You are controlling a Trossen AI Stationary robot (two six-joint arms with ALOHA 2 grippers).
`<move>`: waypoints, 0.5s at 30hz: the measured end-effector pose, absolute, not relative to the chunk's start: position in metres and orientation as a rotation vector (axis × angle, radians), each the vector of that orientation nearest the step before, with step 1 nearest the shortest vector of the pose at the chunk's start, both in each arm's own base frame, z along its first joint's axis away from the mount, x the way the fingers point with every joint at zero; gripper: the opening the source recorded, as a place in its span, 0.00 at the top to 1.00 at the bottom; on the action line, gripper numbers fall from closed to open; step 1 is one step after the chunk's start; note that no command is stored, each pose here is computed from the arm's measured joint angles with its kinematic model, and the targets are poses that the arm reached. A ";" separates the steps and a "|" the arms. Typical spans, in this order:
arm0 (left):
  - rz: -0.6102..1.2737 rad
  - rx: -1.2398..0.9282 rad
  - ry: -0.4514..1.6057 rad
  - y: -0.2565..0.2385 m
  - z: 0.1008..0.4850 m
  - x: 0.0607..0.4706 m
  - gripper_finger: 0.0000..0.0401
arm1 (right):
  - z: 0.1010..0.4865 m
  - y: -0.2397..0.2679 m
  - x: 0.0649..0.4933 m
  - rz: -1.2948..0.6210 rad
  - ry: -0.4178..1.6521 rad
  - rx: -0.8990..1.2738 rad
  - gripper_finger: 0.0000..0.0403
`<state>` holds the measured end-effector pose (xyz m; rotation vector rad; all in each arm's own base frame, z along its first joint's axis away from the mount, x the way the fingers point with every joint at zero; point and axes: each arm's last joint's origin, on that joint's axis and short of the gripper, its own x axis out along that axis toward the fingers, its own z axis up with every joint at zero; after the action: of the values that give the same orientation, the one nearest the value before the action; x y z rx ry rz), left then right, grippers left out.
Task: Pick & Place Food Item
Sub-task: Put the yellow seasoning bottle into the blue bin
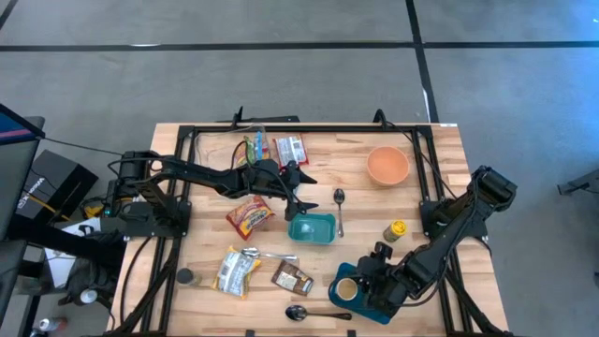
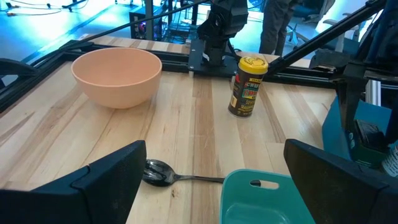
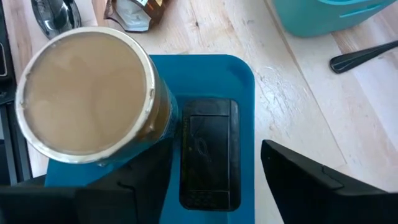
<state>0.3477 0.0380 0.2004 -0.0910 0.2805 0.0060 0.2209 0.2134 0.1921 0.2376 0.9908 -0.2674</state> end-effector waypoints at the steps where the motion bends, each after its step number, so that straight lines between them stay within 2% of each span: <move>1: 0.006 -0.091 0.280 0.038 0.200 0.348 0.07 | 0.193 0.213 0.221 -0.271 0.995 0.232 0.39; 15: 0.006 -0.091 0.280 0.038 0.200 0.348 0.07 | 0.221 0.222 0.210 -0.314 0.988 0.112 0.39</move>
<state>0.3477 0.0381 0.2004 -0.0909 0.2805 0.0061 0.2095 0.2224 0.2210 0.1119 0.9884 -0.3139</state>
